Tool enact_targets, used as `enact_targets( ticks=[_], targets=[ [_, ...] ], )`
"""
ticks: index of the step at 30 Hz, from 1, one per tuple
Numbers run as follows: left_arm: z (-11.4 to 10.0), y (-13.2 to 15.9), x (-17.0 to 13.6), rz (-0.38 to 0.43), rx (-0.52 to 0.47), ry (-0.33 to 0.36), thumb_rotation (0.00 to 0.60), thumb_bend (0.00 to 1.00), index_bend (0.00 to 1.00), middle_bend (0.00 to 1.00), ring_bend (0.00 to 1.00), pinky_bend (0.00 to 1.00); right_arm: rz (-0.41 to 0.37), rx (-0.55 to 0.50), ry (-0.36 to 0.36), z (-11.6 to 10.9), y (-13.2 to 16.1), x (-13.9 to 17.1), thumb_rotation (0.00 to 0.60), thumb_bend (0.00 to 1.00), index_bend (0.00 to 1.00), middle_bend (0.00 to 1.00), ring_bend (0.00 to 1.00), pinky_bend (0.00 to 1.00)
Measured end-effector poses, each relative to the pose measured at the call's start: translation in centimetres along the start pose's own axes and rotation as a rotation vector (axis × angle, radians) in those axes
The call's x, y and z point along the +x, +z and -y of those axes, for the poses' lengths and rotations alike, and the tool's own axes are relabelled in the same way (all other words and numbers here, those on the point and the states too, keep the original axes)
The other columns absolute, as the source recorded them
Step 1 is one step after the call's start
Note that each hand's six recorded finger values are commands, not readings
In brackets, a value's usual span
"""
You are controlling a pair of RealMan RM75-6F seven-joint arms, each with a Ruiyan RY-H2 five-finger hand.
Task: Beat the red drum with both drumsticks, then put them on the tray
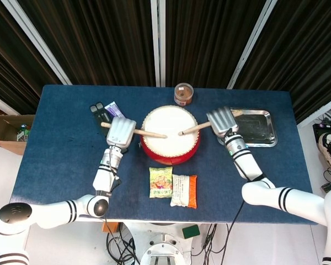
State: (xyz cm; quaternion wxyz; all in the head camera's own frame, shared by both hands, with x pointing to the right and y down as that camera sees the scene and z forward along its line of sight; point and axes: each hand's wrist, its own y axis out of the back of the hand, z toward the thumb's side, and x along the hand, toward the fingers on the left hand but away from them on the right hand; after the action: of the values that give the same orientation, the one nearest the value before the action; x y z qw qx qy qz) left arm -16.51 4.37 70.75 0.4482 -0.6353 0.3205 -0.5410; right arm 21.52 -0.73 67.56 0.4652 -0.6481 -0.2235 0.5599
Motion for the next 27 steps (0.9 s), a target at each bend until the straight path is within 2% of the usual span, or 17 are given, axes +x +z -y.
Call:
enact_targets(
  ticks=[2, 6, 10, 13, 18, 22, 27],
  targets=[
    [-0.3, -0.4, 0.1, -0.015, -0.028, 0.011, 0.600, 0.57, 1.00, 1.00, 1.00, 1.00, 0.026, -0.058, -0.030, -1.0, -1.4, 0.6, 0.600, 0.75, 1.00, 1.00, 1.00, 0.95],
    [-2.9, -1.4, -0.2, -0.032, -0.132, 0.101, 0.600, 0.57, 1.00, 1.00, 1.00, 1.00, 0.119, -0.135, -0.066, -2.1, -6.5, 2.5, 0.600, 0.75, 1.00, 1.00, 1.00, 0.95],
    [-5.5, -3.2, -0.8, -0.050, -0.185, 0.164, 0.600, 0.57, 1.00, 1.00, 1.00, 1.00, 0.181, -0.143, -0.037, -0.5, -10.3, 3.8, 0.600, 0.75, 1.00, 1.00, 1.00, 0.95],
    [-6.7, -4.5, -1.2, -0.069, -0.213, 0.180, 0.600, 0.56, 1.00, 1.00, 1.00, 1.00, 0.207, -0.121, -0.015, 0.8, -12.1, 3.9, 0.600, 0.67, 1.00, 1.00, 1.00, 0.94],
    [-7.1, -6.7, -2.1, -0.112, -0.272, 0.175, 0.600, 0.56, 1.00, 1.00, 1.00, 1.00, 0.227, -0.101, 0.036, 3.7, -13.9, 3.2, 0.600, 0.60, 1.00, 1.00, 0.98, 0.91],
    [-6.9, -7.7, -2.6, -0.129, -0.265, 0.168, 0.600, 0.56, 1.00, 1.00, 1.00, 1.00, 0.220, -0.066, 0.099, 6.6, -14.1, 2.1, 0.600, 0.55, 1.00, 1.00, 0.96, 0.89],
    [-6.5, -8.6, -3.0, -0.144, -0.265, 0.159, 0.600, 0.56, 1.00, 1.00, 1.00, 1.00, 0.215, -0.051, 0.137, 9.0, -13.8, 0.9, 0.600, 0.53, 1.00, 1.00, 0.94, 0.87]
  ],
)
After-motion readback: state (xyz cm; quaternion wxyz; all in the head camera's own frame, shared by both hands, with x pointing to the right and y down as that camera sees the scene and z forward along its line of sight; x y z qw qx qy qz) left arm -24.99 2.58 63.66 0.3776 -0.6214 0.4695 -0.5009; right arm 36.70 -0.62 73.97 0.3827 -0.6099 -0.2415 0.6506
